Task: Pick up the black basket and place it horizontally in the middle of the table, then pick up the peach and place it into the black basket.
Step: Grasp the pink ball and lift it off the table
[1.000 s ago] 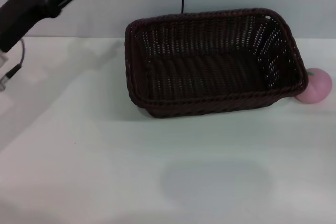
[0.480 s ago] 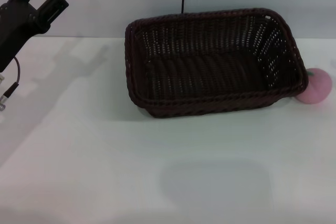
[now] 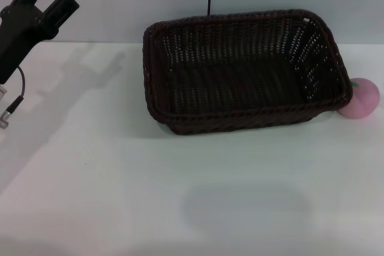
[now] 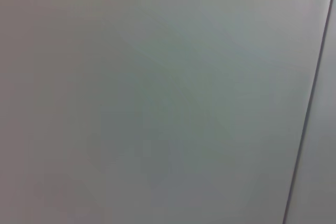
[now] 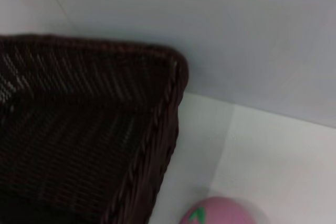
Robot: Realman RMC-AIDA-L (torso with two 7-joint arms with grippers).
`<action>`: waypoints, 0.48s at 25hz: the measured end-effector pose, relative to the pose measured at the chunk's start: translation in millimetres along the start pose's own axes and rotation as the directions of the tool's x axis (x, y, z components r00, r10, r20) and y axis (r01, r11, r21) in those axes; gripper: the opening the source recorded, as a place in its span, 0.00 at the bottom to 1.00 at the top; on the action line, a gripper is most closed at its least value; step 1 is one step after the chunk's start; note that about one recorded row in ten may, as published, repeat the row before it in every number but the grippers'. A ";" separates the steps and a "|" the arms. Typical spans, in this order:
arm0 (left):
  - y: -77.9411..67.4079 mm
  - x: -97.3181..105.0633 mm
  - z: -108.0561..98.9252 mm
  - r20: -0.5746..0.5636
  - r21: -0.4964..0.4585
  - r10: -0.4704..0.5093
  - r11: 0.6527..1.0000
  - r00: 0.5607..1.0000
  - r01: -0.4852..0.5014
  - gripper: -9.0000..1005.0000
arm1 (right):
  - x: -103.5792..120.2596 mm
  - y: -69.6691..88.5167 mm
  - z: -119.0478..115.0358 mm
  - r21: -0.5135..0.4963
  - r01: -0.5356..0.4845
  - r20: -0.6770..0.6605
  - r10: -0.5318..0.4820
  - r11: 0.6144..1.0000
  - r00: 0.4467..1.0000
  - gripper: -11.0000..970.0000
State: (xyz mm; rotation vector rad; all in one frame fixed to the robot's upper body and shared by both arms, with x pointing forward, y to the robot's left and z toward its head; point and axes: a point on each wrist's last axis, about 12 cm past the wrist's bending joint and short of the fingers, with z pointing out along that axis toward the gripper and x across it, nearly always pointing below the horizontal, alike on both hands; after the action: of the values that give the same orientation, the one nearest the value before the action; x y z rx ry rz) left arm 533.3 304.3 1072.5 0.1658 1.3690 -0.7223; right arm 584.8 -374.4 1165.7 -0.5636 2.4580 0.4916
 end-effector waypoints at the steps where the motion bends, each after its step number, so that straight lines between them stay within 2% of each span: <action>1: -0.2 1.1 -1.2 -0.001 -0.003 -0.005 1.000 1.000 0.005 0.85 | -2.5 2.0 3.9 0.003 0.015 -0.012 -0.015 1.000 1.000 0.63; 6: -1.3 4.4 -4.2 0.001 -0.013 -0.026 1.000 1.000 0.026 0.85 | -8.9 13.8 34.0 -0.010 0.073 -0.084 -0.074 0.997 0.994 0.63; 12: -2.1 4.2 -5.8 0.012 -0.012 -0.034 0.999 0.999 0.034 0.85 | -9.1 18.5 52.1 -0.017 0.090 -0.115 -0.091 0.996 0.989 0.63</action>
State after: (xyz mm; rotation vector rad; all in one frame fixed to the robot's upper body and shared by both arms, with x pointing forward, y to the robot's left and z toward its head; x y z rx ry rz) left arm 527.4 304.0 1067.9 0.1290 1.3673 -0.7423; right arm 605.5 -332.5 1134.9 -0.7240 2.5266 0.4482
